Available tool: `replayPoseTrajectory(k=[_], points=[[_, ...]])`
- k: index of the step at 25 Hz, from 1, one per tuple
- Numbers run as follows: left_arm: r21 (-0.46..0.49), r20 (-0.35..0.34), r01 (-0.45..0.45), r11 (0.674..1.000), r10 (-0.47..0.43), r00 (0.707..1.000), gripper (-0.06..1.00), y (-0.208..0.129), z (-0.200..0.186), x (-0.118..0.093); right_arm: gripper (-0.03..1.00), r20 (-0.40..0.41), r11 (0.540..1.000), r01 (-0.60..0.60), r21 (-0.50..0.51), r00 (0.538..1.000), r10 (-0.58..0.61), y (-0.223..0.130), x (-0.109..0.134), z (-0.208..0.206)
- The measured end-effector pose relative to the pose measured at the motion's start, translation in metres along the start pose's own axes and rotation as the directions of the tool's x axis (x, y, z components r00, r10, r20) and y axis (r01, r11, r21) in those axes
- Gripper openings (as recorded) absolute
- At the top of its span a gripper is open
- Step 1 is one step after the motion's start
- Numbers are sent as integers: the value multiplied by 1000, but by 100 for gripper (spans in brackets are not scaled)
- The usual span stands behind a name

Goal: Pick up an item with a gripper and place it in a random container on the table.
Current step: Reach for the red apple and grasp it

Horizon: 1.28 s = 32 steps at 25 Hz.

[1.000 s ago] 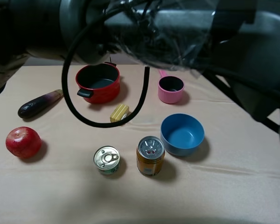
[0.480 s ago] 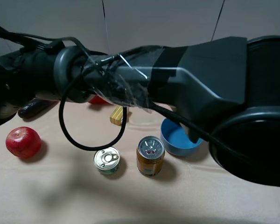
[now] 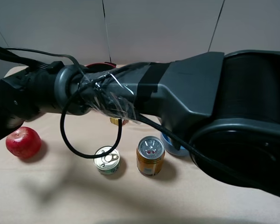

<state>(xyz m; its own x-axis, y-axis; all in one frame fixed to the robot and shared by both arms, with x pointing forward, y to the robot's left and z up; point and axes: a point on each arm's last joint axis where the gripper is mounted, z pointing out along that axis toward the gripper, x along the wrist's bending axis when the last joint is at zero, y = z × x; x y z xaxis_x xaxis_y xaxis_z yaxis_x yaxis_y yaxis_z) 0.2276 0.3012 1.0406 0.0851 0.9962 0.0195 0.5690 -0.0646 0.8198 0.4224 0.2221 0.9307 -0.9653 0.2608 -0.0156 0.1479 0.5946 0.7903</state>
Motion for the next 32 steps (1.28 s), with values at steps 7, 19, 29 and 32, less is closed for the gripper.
replayPoseTrajectory(k=[7,19,29,32], points=[[0,0,0,1000,0,1000,99,0,0,0,69,6,1000,-16,21,1000,16,-13,-4,11],[0,0,-1,1000,1,1000,99,0,0,0,69,28,999,-30,29,999,29,-24,-16,20],[0,0,-1,1000,1,1000,99,0,0,0,69,41,1000,-22,20,999,21,-31,-20,27],[0,0,-1,1000,1,1000,99,0,0,0,69,40,999,-23,36,999,22,-38,-20,32]])
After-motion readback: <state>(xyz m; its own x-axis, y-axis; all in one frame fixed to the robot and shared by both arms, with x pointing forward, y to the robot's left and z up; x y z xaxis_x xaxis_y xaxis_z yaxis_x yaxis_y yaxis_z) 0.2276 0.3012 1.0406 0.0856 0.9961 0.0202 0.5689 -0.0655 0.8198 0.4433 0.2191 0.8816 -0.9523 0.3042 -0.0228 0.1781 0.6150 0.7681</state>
